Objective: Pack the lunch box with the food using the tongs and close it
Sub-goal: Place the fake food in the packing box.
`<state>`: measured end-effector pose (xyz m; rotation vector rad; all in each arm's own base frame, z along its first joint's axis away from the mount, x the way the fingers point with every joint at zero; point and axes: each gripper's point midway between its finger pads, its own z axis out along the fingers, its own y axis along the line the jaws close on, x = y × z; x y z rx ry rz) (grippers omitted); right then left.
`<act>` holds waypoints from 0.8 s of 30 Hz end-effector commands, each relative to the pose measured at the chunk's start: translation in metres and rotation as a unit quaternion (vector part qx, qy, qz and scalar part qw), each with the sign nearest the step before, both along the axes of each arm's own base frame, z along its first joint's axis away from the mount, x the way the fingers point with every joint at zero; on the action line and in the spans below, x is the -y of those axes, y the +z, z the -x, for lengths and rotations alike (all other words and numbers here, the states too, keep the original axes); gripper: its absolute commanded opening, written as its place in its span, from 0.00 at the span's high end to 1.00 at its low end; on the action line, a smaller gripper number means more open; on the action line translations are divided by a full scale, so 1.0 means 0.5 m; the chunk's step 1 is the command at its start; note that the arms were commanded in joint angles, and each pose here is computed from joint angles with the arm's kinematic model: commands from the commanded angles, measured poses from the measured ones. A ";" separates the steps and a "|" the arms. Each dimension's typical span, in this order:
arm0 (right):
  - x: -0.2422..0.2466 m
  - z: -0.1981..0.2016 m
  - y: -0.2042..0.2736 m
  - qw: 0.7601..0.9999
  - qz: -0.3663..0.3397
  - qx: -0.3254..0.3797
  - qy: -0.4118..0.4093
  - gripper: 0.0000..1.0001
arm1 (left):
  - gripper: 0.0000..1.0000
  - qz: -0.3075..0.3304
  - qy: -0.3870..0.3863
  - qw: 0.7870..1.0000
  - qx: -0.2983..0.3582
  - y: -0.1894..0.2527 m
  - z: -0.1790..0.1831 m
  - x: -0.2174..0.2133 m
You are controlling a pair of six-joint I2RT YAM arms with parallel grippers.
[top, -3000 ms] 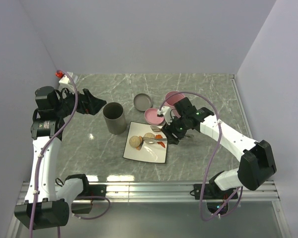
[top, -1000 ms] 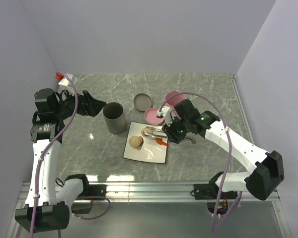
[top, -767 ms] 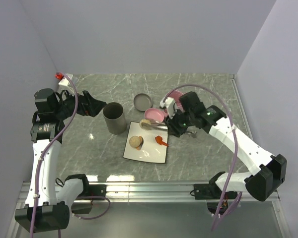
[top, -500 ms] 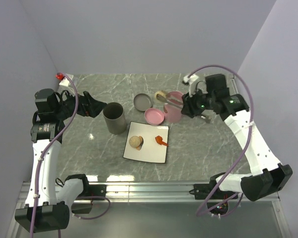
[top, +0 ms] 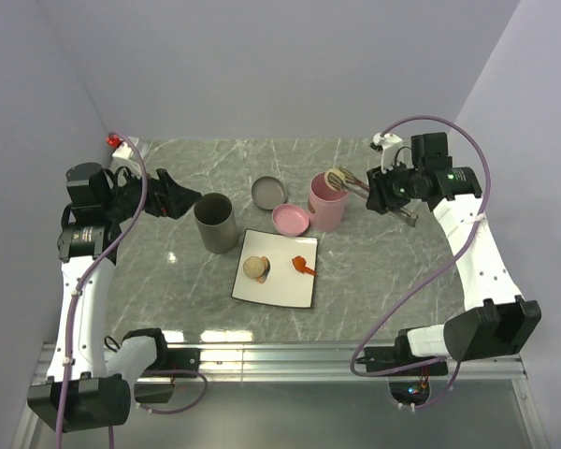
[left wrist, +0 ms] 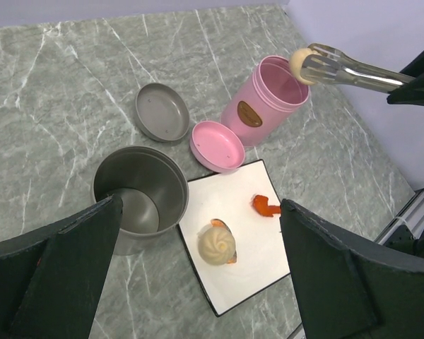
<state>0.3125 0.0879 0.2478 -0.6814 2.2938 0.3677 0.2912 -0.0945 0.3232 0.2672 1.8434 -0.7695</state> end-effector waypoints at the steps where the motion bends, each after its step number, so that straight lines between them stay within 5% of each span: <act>1: 0.005 -0.021 0.013 1.000 -0.006 0.013 -0.009 0.52 | 0.01 -0.005 -0.014 0.999 0.031 0.038 0.007 0.004; 12: -0.004 -0.039 0.005 1.000 -0.015 0.000 -0.005 0.35 | 0.01 -0.009 -0.009 0.999 0.031 0.038 0.003 0.000; 24: -0.055 0.024 0.082 0.997 -0.055 0.024 0.056 0.33 | 0.01 -0.001 -0.016 0.999 0.028 0.044 -0.003 0.003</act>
